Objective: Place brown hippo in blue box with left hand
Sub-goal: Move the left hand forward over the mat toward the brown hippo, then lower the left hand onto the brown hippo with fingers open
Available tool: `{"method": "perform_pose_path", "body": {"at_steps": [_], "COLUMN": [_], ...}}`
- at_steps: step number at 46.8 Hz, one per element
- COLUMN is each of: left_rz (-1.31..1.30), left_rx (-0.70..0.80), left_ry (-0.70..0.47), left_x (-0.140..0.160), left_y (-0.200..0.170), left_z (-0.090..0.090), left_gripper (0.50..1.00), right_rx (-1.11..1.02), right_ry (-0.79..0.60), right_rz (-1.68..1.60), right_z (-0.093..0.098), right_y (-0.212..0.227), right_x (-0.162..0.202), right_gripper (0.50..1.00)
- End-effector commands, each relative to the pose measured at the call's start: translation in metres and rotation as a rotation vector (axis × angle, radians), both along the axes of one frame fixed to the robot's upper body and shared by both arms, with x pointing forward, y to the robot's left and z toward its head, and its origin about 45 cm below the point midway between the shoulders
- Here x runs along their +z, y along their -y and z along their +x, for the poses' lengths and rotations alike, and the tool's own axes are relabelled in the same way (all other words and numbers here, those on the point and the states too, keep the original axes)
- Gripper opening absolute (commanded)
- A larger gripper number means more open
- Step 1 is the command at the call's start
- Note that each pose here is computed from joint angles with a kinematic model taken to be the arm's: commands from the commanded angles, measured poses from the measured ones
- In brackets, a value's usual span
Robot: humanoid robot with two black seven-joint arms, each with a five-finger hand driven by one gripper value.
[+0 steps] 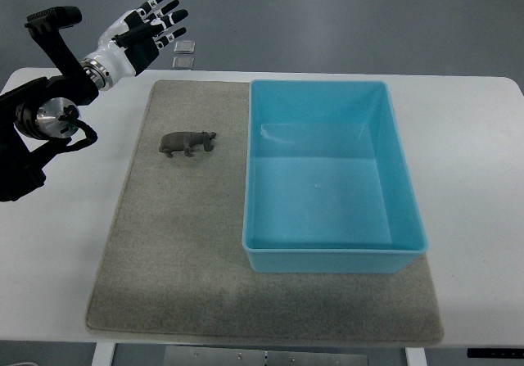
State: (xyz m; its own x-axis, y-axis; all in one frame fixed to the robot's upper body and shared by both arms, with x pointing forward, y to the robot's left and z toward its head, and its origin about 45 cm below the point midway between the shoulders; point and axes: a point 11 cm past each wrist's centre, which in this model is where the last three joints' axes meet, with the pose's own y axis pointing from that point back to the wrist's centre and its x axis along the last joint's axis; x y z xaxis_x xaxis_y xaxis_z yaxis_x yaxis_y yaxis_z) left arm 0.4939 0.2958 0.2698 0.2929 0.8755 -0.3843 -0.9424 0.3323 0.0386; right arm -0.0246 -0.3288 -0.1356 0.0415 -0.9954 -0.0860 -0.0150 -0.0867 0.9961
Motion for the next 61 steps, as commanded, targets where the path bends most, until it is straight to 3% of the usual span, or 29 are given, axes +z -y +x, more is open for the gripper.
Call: {"method": "perform_pose_path", "body": {"at_steps": [1,8,25,40,61], "left_rz": [-0.002,0.040,0.497,0.775,1.189], "left_rx": [-0.012,-0.024,-0.207,-0.390,-0.650], "left_ry": [0.000,-0.003,0.072,0.171,0.234], "left_x": [-0.001,-0.004,-0.004,0.014,0.005], "left_y": [0.000,0.000,0.012,0.022,0.018], "left_z": [-0.001,-0.002,-0.009,-0.028,-0.051], "left_gripper": [1.000,1.000,1.000,1.000,0.999], "right_rx": [0.000,0.000,0.000,0.000,0.000], "right_ry": [0.000,0.000,0.000,0.000,0.000], "right_rz": [0.000,0.000,0.000,0.000,0.000], "right_z": [0.000,0.000,0.000,0.000,0.000], "right_y": [0.000,0.000,0.000,0.000,0.000], "right_x": [0.000,0.000,0.000,0.000,0.000], "right_gripper": [0.936,0.936,0.936,0.936,0.936]}}
